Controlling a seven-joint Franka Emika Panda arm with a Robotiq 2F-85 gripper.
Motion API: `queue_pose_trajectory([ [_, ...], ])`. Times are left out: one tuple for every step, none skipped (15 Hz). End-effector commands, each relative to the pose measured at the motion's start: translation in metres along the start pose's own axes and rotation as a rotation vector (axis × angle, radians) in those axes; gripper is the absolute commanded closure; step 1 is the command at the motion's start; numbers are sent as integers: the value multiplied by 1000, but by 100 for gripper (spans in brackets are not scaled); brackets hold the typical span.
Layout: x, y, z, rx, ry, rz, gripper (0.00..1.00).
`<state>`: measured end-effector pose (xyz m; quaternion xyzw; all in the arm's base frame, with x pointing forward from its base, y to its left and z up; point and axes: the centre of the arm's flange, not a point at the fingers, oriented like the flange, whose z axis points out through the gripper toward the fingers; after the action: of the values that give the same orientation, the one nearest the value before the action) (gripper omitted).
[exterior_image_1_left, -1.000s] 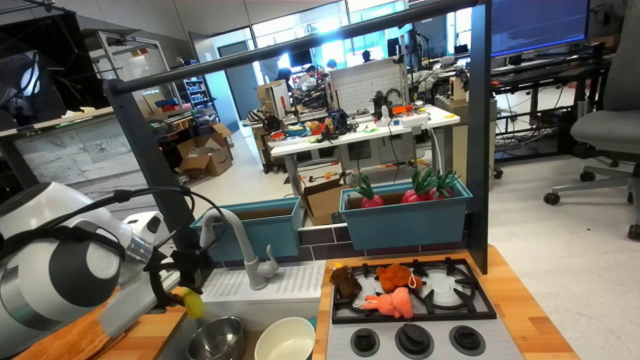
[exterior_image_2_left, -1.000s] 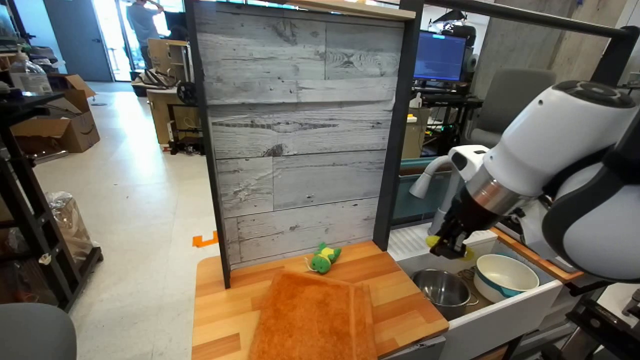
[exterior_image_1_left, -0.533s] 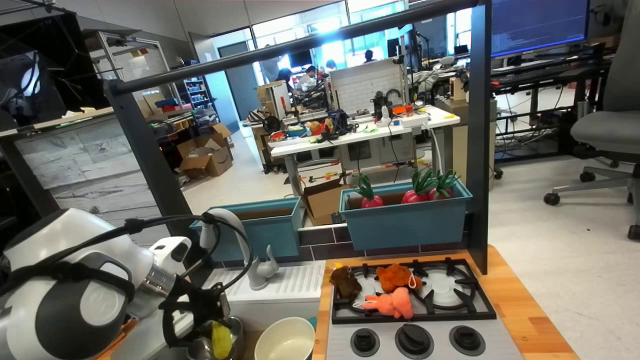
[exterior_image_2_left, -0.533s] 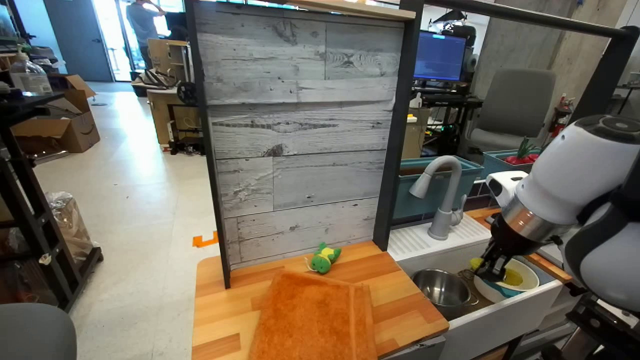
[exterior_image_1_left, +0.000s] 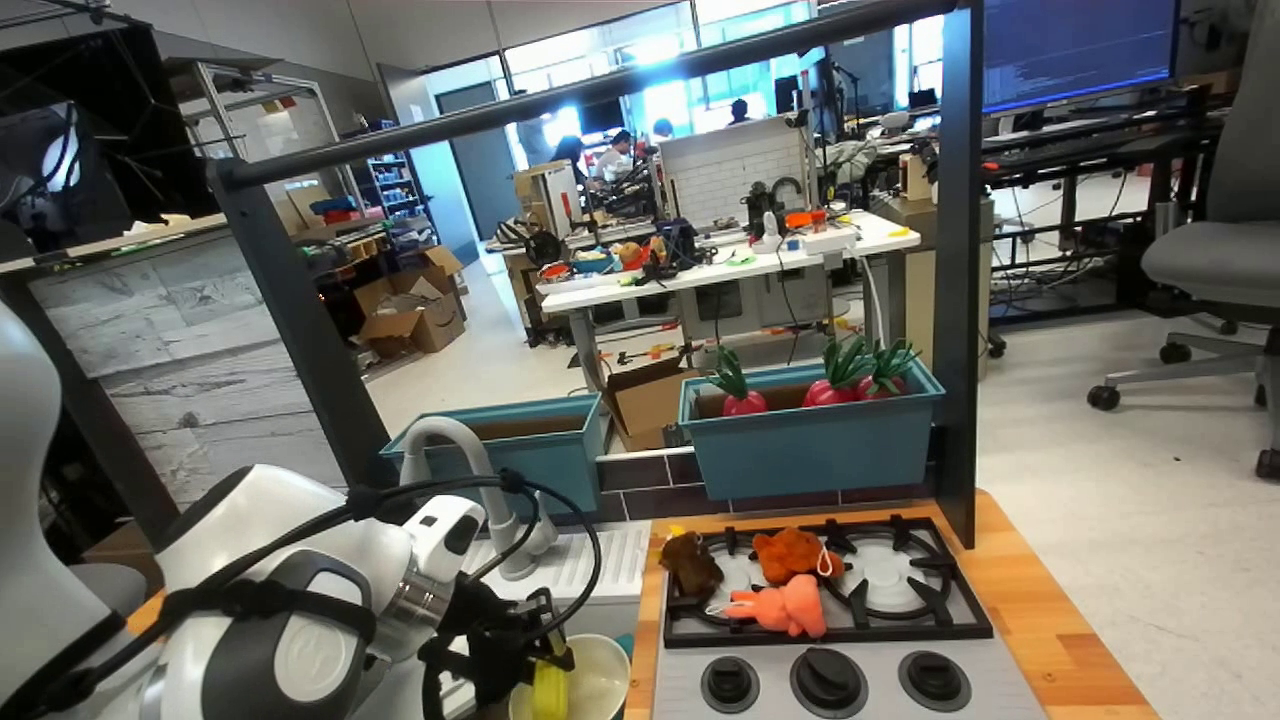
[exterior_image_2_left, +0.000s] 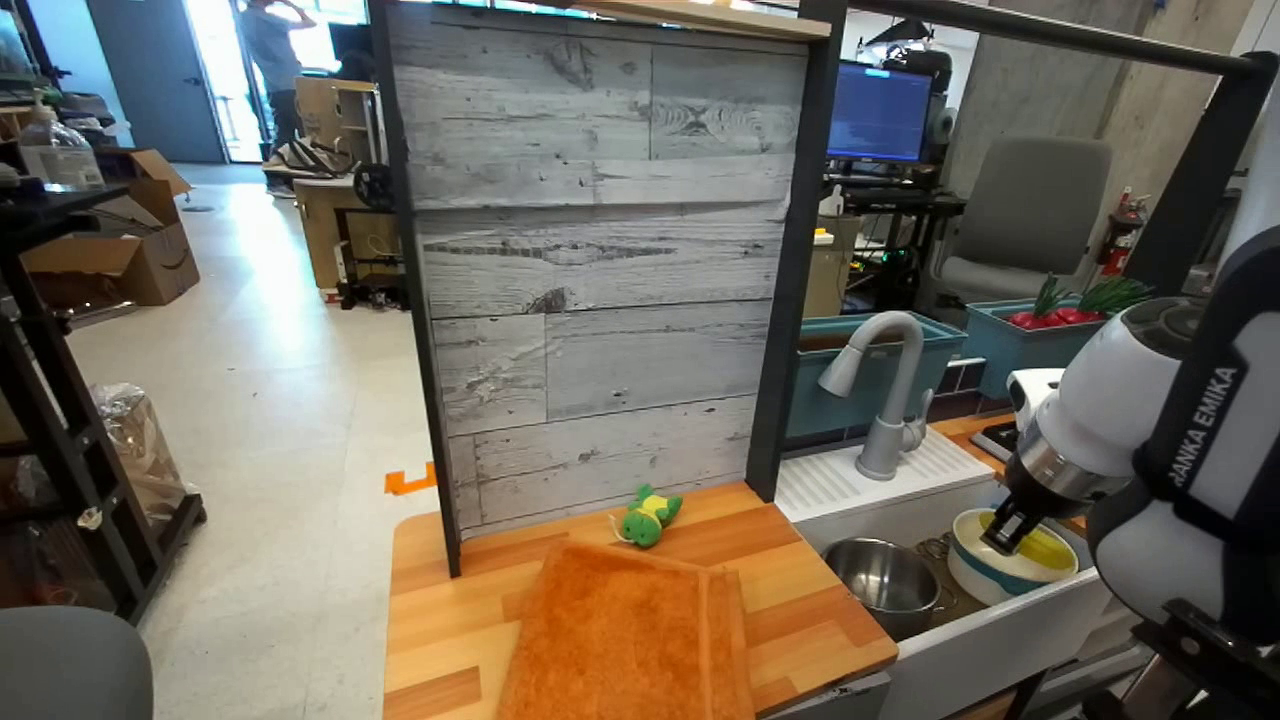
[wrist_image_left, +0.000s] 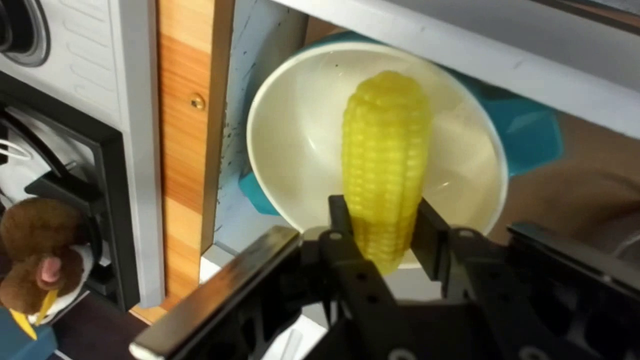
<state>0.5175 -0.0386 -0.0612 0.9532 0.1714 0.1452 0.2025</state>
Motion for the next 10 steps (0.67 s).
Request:
queue_pose_trajectory([
  [4, 9, 23, -60, 16, 95, 92],
  [4, 12, 27, -68, 12, 114, 92],
  [2, 13, 30, -68, 9, 125, 87],
  [0, 14, 29, -63, 6, 128, 42],
  [-2, 14, 25, -46, 5, 119, 41],
  [-4, 14, 20, -43, 11, 108, 34],
  [-5, 17, 13, -44, 22, 104, 27],
  [-4, 22, 5, -37, 36, 116, 21],
  [-5, 27, -2, -36, 42, 113, 12],
  [-3, 15, 19, -47, 9, 108, 6],
])
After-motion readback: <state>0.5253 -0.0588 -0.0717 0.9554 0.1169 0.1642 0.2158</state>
